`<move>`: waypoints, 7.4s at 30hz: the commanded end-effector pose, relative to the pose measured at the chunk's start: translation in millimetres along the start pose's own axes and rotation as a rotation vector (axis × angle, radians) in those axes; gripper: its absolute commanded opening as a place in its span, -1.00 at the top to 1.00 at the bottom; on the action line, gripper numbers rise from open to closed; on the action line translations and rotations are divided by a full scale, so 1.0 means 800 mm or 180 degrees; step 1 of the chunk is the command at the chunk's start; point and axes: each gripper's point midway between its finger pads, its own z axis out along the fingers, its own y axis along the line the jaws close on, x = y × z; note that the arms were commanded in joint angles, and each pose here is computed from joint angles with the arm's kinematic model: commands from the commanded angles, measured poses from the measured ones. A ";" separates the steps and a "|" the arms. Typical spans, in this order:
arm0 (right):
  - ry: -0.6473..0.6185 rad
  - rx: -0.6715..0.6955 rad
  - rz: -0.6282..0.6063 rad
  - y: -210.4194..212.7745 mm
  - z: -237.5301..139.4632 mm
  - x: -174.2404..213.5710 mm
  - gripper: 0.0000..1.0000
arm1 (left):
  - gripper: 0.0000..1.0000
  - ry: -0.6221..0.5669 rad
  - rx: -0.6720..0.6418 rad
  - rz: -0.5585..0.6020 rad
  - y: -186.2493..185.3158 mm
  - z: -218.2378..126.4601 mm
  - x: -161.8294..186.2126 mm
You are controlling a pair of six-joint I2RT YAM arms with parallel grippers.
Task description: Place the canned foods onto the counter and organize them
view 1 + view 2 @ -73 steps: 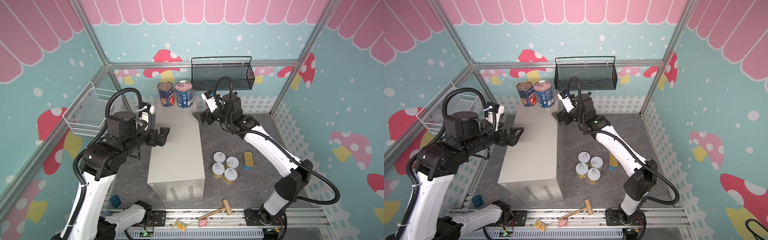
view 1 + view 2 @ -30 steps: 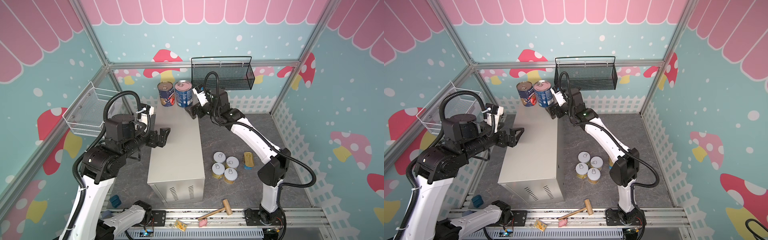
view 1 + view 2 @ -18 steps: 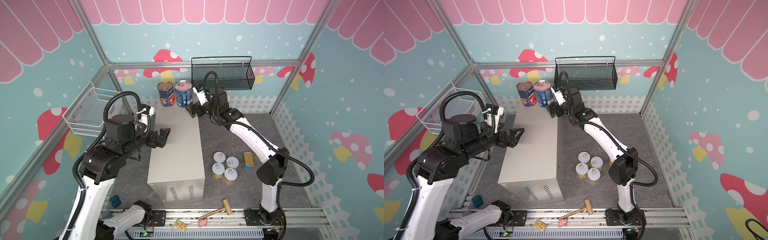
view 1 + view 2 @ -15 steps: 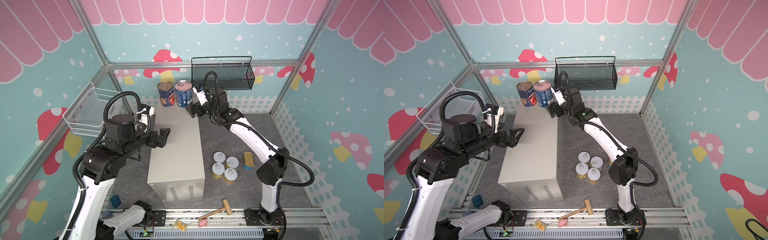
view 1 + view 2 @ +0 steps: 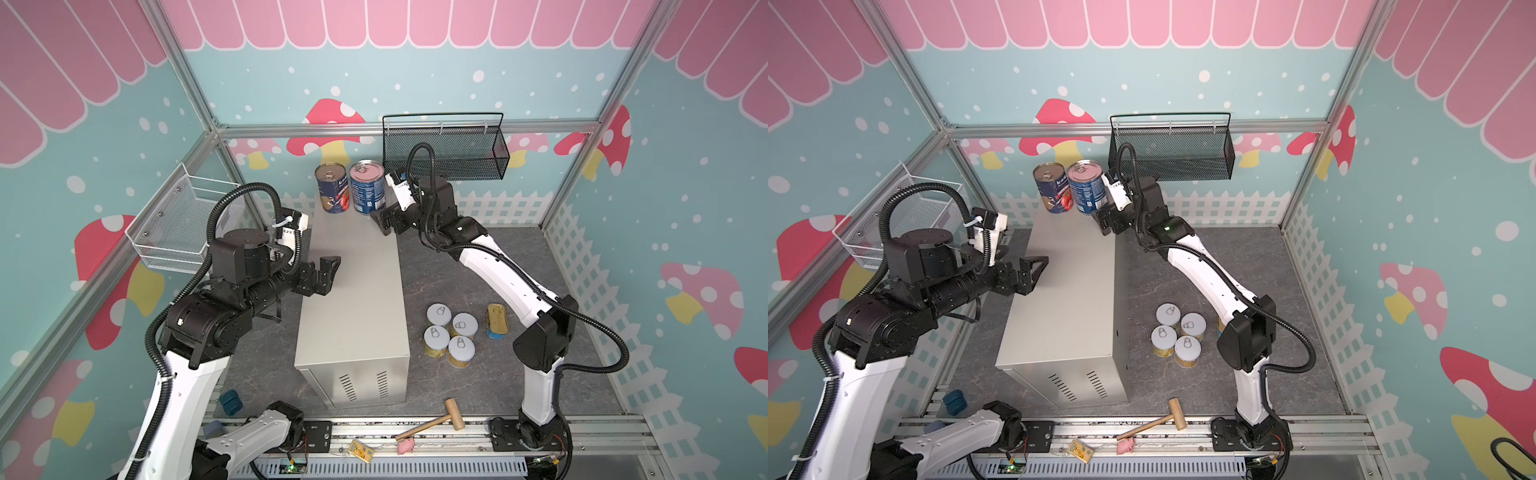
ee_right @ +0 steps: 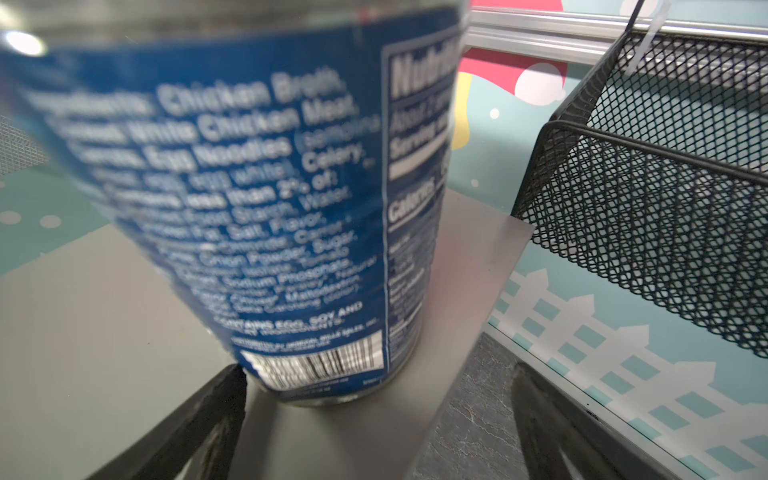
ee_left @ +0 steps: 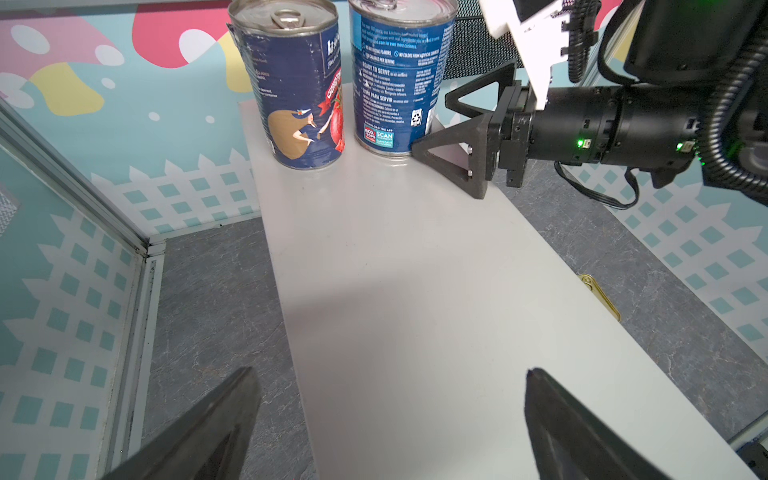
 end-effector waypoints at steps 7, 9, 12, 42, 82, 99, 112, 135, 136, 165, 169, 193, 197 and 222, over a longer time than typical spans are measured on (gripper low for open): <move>0.0142 0.0137 -0.0086 -0.010 -0.008 0.012 -0.99 | -0.98 -0.0100 0.0056 0.0036 -0.003 -0.009 -0.009; 0.0146 0.0153 -0.0090 -0.010 -0.010 0.012 -0.99 | -0.99 -0.0105 0.0061 0.0031 -0.004 -0.010 -0.009; 0.0140 0.0156 -0.0103 -0.010 -0.016 0.011 -0.99 | -0.98 -0.0100 0.0065 0.0026 -0.004 -0.009 -0.008; 0.1139 0.1062 0.0639 -0.051 -0.264 0.254 -0.99 | -0.98 0.0410 0.1343 0.0401 -0.142 0.006 0.026; 0.2054 0.1072 0.1189 -0.032 -0.272 0.458 -0.75 | -0.98 0.0368 0.1629 0.0680 -0.207 -0.002 0.030; 0.2156 0.1179 0.1126 -0.043 -0.255 0.478 -0.59 | -0.98 0.0800 0.1926 0.1209 -0.250 -0.004 0.062; 0.2193 0.1267 0.1079 -0.053 -0.242 0.484 -0.52 | -0.98 0.0810 0.1871 0.1293 -0.252 0.000 0.066; 0.2053 0.1401 0.0909 -0.072 -0.222 0.470 -0.56 | -0.98 0.0833 0.1809 0.1312 -0.251 0.005 0.069; 0.2037 0.1391 0.0892 -0.072 -0.221 0.468 -0.55 | -0.98 0.0831 0.1809 0.1312 -0.251 0.005 0.069; 0.0511 -0.0249 0.0003 0.021 -0.266 0.189 -0.33 | -0.98 0.0646 0.1819 0.1435 -0.243 -0.010 0.055; 0.0397 -0.0577 0.0018 0.043 -0.278 0.148 -0.32 | -0.98 0.0575 0.1685 0.1442 -0.233 -0.008 0.053; -0.0337 -0.2298 -0.0372 0.151 -0.368 0.038 -0.28 | -0.98 0.0437 0.2271 0.1551 -0.272 -0.023 0.064; -0.0397 -0.2400 -0.0412 0.156 -0.374 0.034 -0.27 | -0.98 0.0428 0.2249 0.1565 -0.276 -0.019 0.060; -0.0606 -0.2672 -0.0466 0.171 -0.395 0.026 -0.26 | -0.78 0.0406 0.2336 0.1684 -0.308 0.000 0.050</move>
